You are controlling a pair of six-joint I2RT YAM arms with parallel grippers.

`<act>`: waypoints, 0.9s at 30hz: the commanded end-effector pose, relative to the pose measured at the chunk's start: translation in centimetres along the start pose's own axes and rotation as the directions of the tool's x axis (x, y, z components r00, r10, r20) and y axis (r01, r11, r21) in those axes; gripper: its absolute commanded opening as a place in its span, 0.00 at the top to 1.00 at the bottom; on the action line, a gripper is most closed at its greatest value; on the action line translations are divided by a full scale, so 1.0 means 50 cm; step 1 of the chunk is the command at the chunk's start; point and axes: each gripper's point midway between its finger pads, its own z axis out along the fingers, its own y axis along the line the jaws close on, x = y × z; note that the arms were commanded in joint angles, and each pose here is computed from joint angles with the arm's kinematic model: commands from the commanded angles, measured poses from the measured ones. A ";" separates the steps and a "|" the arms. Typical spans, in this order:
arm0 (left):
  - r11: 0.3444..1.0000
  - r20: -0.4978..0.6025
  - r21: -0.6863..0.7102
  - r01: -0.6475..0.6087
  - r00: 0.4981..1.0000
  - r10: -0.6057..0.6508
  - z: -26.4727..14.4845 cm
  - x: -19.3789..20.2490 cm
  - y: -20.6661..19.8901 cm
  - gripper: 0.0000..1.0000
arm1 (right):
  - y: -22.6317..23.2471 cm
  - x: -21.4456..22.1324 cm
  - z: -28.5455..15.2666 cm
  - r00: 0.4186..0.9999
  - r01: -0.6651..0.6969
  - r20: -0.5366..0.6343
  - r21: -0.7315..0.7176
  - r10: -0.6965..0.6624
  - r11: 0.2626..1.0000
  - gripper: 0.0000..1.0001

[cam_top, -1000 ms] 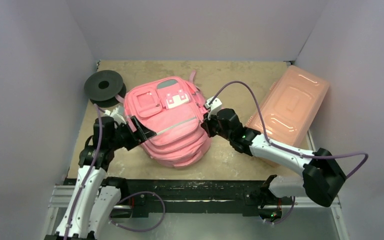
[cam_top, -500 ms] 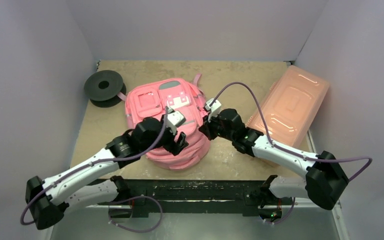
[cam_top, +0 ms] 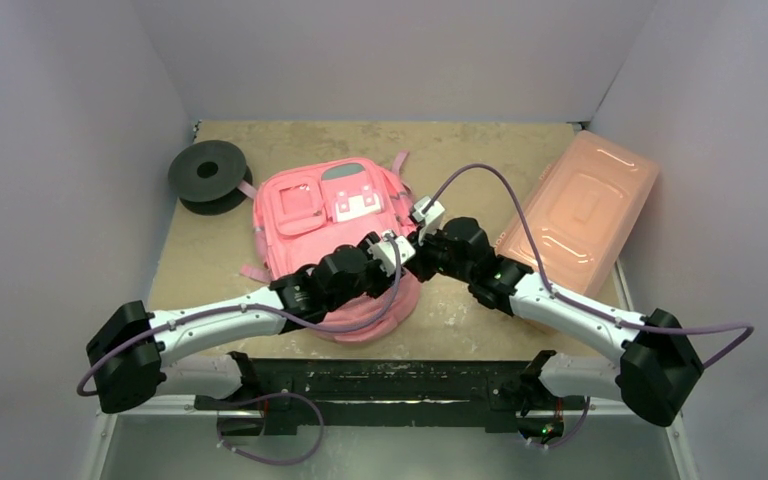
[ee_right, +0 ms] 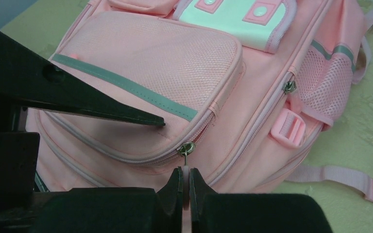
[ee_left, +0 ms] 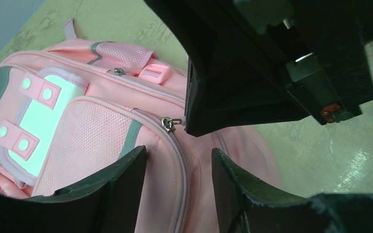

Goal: Pack the student bag
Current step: Zip the student bag at the center of the board.

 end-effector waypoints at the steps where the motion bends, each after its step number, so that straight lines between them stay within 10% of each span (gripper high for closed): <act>1: 0.993 0.033 -0.118 -0.001 0.999 0.005 0.009 0.003 0.030 0.57 | 0.045 -0.086 -0.027 0.993 0.008 0.120 -0.091 0.003 0.996 1.00; 10: 0.972 -0.023 -0.230 0.055 0.998 -0.062 -0.033 0.088 0.060 1.00 | 0.005 -0.084 -0.020 0.993 0.000 0.118 0.038 -0.004 0.999 1.00; 27: 0.962 0.032 -0.167 0.215 0.977 -0.212 -0.105 0.118 0.041 1.00 | -0.130 -0.122 0.088 0.999 -0.016 0.051 0.394 -0.005 0.919 1.00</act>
